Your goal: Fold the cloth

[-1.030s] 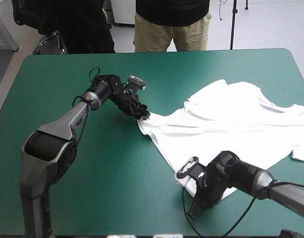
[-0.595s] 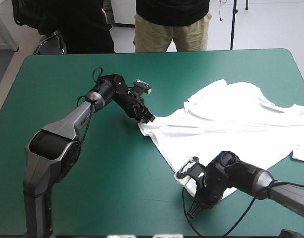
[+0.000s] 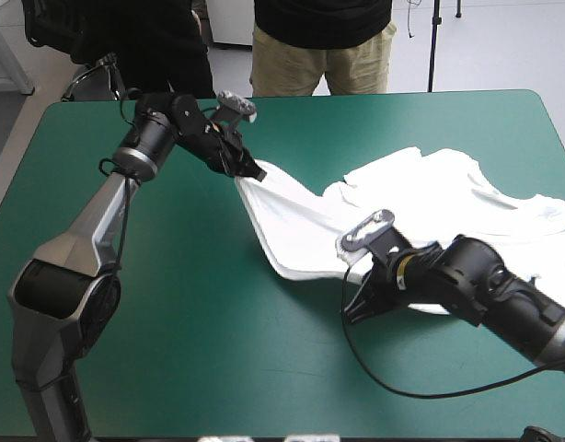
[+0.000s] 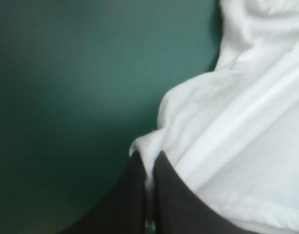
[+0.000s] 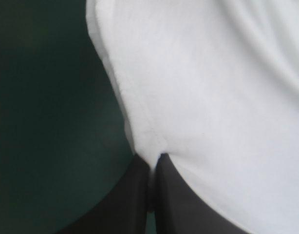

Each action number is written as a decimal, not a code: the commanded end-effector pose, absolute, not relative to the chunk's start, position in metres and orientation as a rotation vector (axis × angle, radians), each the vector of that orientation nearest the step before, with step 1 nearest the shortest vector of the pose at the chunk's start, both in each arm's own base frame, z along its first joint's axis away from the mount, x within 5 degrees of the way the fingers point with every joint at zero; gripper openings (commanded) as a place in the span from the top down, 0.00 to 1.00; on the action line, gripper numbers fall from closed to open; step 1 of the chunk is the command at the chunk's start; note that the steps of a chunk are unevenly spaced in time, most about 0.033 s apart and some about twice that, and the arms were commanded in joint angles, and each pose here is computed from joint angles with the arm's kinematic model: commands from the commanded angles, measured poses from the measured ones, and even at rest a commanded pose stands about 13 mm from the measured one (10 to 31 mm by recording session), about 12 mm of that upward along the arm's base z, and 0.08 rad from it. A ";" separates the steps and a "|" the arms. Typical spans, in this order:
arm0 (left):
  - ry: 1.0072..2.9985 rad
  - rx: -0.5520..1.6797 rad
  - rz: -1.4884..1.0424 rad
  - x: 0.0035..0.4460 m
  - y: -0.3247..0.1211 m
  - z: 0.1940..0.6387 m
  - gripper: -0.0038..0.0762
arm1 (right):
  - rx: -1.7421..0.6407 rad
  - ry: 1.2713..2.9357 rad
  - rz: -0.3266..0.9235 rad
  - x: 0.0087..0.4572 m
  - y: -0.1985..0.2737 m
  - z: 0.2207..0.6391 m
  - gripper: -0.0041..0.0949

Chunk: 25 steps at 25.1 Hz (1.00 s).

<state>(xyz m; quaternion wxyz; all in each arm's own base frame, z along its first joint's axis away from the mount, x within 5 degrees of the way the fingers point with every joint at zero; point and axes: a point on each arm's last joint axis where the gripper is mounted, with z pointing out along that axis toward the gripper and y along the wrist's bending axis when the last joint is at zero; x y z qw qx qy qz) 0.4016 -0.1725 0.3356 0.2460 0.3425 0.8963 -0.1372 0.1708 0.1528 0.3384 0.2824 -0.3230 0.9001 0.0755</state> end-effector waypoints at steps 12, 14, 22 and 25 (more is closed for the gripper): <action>1.419 0.636 -0.266 0.228 -0.106 0.632 0.97 | -0.550 1.510 0.041 0.105 0.048 0.623 0.98; 1.335 0.605 -0.261 0.207 -0.098 0.648 0.97 | -0.538 1.425 0.034 0.093 0.040 0.638 0.98; 1.096 0.497 -0.197 0.138 -0.067 0.686 0.97 | -0.458 1.103 0.014 0.046 0.010 0.682 0.98; 1.099 0.464 -0.156 0.130 -0.060 0.688 0.97 | -0.449 1.092 0.004 0.041 0.006 0.684 0.98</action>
